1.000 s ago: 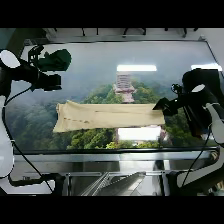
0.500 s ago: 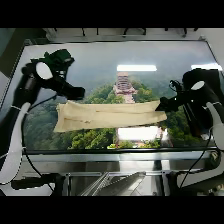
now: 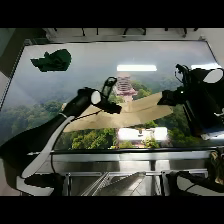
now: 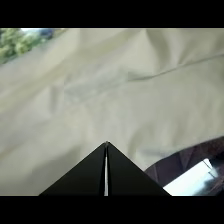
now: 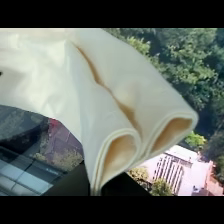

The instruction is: Fold the shirts.

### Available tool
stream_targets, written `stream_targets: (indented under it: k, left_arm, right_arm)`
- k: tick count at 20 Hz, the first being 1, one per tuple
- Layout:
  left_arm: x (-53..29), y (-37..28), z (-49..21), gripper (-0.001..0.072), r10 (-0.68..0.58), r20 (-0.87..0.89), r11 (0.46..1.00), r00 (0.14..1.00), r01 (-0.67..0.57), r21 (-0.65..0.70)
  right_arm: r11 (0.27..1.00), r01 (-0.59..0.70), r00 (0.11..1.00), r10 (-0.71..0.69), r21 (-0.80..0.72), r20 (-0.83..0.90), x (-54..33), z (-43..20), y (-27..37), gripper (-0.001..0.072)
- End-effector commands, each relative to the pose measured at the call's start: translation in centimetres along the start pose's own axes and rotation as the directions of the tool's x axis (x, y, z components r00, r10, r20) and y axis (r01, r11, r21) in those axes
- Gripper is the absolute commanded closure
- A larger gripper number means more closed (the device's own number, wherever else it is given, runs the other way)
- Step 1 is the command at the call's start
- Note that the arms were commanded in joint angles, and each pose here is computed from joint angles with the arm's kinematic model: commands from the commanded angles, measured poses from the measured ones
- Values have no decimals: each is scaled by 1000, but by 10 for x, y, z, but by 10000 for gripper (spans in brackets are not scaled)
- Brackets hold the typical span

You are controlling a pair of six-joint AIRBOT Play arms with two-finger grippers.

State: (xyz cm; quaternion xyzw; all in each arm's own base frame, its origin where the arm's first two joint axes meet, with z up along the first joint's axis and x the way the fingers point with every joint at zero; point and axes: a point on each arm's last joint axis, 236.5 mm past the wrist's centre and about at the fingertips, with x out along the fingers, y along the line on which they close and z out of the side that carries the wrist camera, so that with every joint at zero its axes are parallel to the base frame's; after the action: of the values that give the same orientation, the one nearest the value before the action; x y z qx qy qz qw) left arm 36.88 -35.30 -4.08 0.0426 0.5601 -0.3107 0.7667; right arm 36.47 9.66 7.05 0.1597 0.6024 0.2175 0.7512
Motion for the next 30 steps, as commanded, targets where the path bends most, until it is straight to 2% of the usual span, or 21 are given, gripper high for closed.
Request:
stream_targets:
  k: [1,5,10,13,16,20,25,30]
  left_arm:
    - [48,-33,0,693,-19,-41,998,999,22,56]
    - [74,-41,-17,693,-28,-168,998,985,38,55]
    - [57,-46,-5,693,-55,-187,997,981,64,45]
    - [15,-12,-6,693,2,-198,998,980,11,69]
    - [-57,54,-15,693,107,-160,994,981,-100,49]
    - [-158,138,-68,693,165,-174,975,971,-187,-120]
    - [-227,219,-124,693,256,-97,877,962,-273,-396]
    - [-260,248,-157,693,338,-33,798,941,-305,-520]
  right_arm:
    - [998,-4,999,6,-55,39,-22,0,39,691]
    - [991,-12,995,25,-134,96,-44,16,72,691]
    - [987,-4,990,27,-163,138,-57,26,82,691]
    - [986,-9,991,32,-166,134,-54,26,86,691]
    - [982,-33,993,53,-185,103,-37,23,102,691]
    - [960,-154,980,179,-232,92,12,33,163,691]
    - [918,-316,946,324,-240,-6,109,22,247,691]
    - [899,-396,918,394,-190,-51,216,9,305,691]
